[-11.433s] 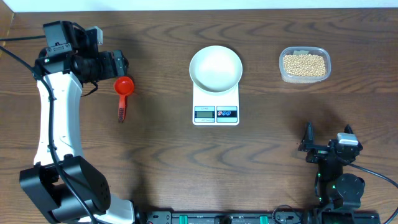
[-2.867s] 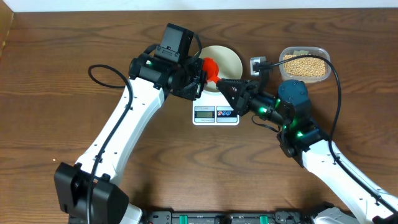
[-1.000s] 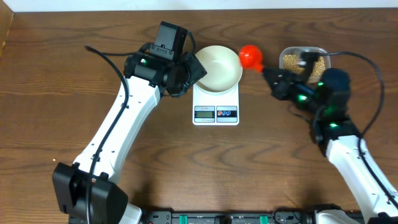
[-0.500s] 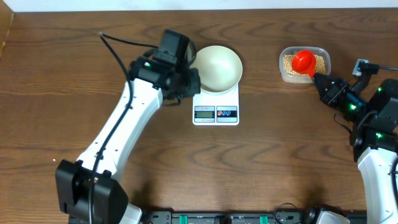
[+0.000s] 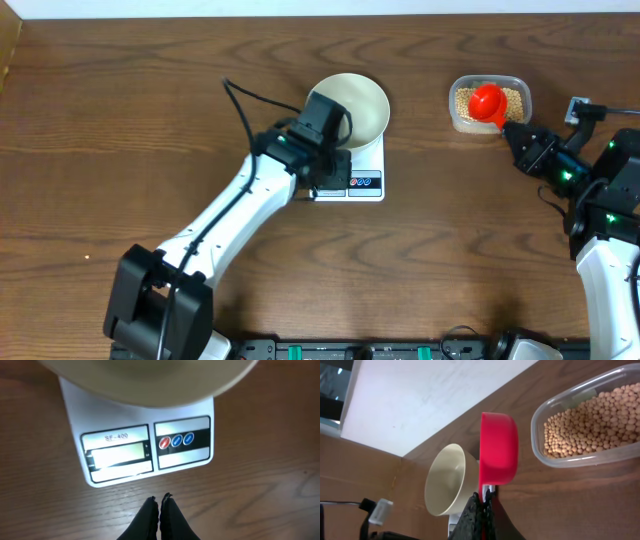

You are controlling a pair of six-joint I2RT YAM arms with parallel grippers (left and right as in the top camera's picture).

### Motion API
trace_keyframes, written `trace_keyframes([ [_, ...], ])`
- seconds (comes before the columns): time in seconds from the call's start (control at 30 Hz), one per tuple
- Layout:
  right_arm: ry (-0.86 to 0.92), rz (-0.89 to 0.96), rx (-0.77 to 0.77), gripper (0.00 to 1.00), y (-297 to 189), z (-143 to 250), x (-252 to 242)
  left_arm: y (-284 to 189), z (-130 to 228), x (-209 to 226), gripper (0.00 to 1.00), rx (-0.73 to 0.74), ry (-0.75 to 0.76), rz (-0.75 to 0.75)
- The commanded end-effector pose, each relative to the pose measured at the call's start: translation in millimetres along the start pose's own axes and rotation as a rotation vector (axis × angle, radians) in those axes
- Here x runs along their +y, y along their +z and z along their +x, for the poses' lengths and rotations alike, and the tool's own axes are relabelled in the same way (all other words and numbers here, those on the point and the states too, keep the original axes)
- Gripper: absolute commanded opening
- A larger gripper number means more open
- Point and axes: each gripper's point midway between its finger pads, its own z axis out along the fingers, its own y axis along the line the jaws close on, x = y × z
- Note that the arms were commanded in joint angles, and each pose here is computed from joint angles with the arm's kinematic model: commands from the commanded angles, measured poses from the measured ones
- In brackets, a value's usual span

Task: Scoop item into bowl and weigh 50g on scale
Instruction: 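Move the left gripper down to the scale's front buttons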

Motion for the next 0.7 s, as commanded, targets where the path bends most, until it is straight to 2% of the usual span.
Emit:
trace_keyframes([
  [0.0,-0.039,-0.015,-0.01,0.01,-5,-6,7,14,16,5,0.07,0.001,0.021,-0.085],
  [0.2,-0.042,-0.014,-0.008,0.01,-5,-5,7,33,28,-3,0.08,-0.071,0.078,-0.158],
  [0.53,-0.042,-0.007,0.006,0.01,-5,-1,5,53,14,-18,0.07,-0.237,0.094,-0.079],
  [0.67,-0.042,-0.007,0.006,0.01,-5,-1,5,62,9,-13,0.08,-0.262,0.091,-0.11],
])
